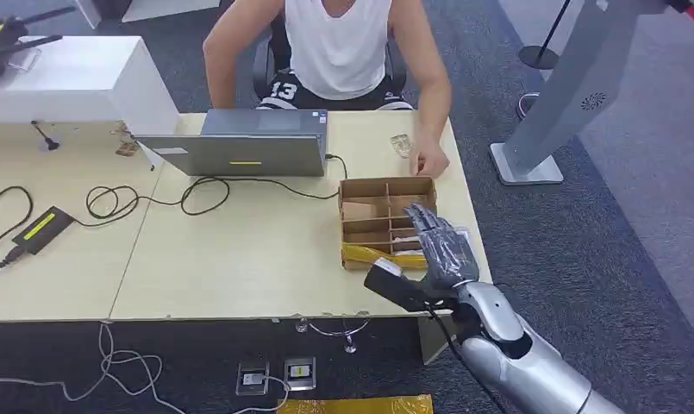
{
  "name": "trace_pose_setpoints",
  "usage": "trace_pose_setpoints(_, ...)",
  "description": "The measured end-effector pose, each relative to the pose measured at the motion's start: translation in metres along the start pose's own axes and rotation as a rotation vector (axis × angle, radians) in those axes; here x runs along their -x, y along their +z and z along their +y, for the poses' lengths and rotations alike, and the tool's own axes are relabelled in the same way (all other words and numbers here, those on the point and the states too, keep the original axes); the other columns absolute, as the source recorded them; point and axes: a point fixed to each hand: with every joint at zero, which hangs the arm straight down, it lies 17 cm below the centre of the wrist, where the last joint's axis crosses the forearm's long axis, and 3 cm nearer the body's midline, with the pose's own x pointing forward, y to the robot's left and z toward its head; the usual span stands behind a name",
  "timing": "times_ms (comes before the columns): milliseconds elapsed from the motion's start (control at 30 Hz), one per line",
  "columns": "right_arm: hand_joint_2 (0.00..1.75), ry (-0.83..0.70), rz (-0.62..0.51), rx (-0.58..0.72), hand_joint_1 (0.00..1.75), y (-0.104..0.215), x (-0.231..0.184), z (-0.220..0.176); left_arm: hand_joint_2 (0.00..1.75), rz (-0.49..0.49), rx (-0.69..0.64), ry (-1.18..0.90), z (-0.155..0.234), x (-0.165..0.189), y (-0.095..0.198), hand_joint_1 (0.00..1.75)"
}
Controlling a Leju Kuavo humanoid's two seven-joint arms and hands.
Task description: Pass the card to the sensor for recognition and then transmit it.
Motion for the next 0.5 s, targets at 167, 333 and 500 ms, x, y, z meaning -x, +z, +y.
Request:
trace_pose_setpoints(167,1.75,0.076,0.02,0.01,0.0,-0.014,0.007,0.001,0.0,-0.003,0.002,-0.006,0.0,-0.005,-0.001,0.0)
trace_pose_setpoints(333,1.75,0.118,0.028,0.005,0.0,-0.016,0.012,0.006,0.0,-0.008,0.0,-0.008,0.0,-0.008,-0.001,0.0)
trace_pose_setpoints(500,1.75,0.15,0.023,-0.004,0.0,-0.019,0.016,0.013,0.0,-0.009,0.0,-0.008,0.0,-0.009,-0.001,0.0)
